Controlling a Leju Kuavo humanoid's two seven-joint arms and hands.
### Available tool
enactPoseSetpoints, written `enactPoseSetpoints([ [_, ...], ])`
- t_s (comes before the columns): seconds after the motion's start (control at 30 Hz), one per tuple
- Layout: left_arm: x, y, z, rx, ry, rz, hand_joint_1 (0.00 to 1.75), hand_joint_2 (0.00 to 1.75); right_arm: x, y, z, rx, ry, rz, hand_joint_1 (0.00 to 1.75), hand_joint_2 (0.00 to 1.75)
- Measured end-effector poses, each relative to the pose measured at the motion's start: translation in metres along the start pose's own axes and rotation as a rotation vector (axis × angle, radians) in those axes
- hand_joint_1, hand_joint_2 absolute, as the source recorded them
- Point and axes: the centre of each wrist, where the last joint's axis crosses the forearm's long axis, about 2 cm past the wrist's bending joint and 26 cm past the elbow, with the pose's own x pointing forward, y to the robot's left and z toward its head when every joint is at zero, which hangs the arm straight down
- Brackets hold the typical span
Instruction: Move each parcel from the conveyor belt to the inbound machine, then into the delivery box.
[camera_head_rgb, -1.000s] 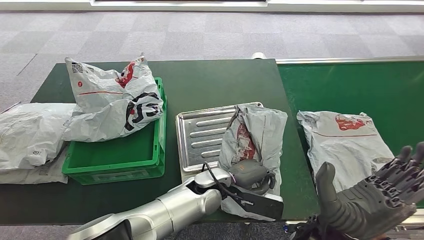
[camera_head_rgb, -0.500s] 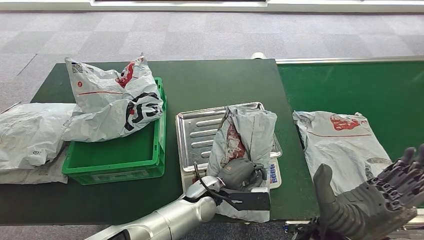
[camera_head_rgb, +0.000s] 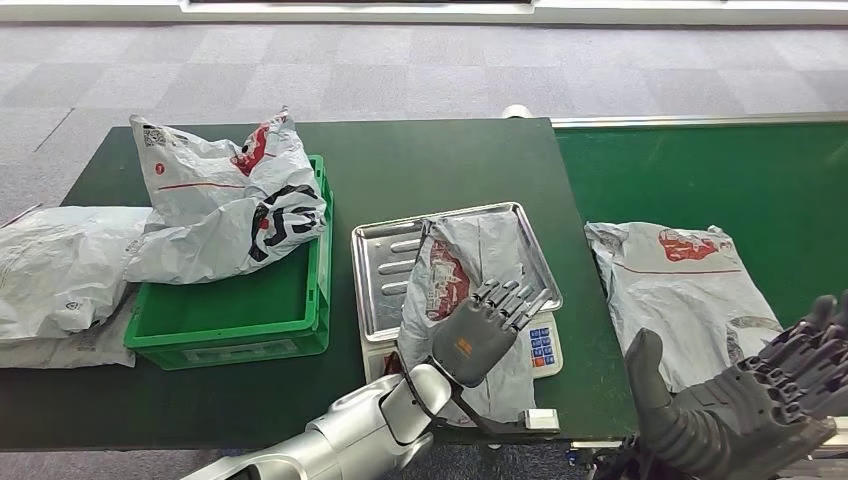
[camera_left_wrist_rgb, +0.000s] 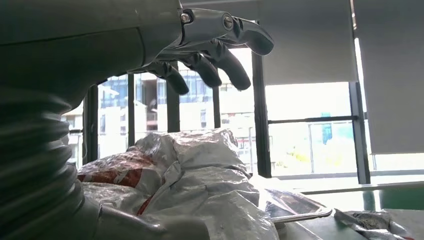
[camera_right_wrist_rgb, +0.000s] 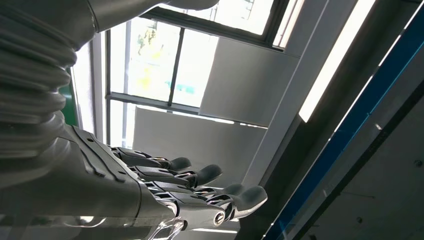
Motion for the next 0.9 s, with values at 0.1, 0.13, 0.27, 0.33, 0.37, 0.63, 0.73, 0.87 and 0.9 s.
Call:
enactPoseSetpoints([
  [0.1,0.003,0.002,0.000,0.022,-0.021,-0.033,0.00,1.75,0.000,0.000,0.000,-0.001,-0.001,0.000,0.00,1.75],
  [0.13,0.003,0.002,-0.001,0.029,-0.027,-0.042,0.00,1.75,0.000,0.000,0.000,-0.001,-0.001,0.000,0.00,1.75],
  [0.27,0.004,0.003,-0.001,0.051,-0.043,-0.086,0.00,1.75,0.000,0.000,0.000,-0.001,0.000,0.001,0.00,1.75],
  [0.33,0.003,0.003,0.000,0.045,-0.031,-0.095,0.00,1.75,0.000,0.000,0.000,0.000,-0.002,0.002,0.00,1.75],
  [0.37,0.003,0.002,0.000,0.034,-0.025,-0.099,0.00,1.75,0.000,0.000,0.000,0.001,-0.004,0.004,0.00,1.75],
  [0.63,0.002,-0.004,0.004,-0.026,-0.014,-0.117,0.00,1.75,0.000,0.000,0.000,0.006,-0.009,0.009,0.00,1.75],
  [0.73,0.002,-0.005,0.005,-0.071,-0.037,-0.126,0.00,1.75,0.000,0.000,0.000,0.006,-0.009,0.009,0.00,1.75],
  [0.87,0.000,-0.010,0.007,-0.209,-0.095,-0.138,0.00,1.75,0.001,0.000,0.000,0.005,-0.007,0.004,0.00,1.75],
  [0.9,-0.002,-0.011,0.008,-0.245,-0.103,-0.136,0.00,1.75,0.001,0.000,0.000,0.004,-0.006,0.002,0.00,1.75],
])
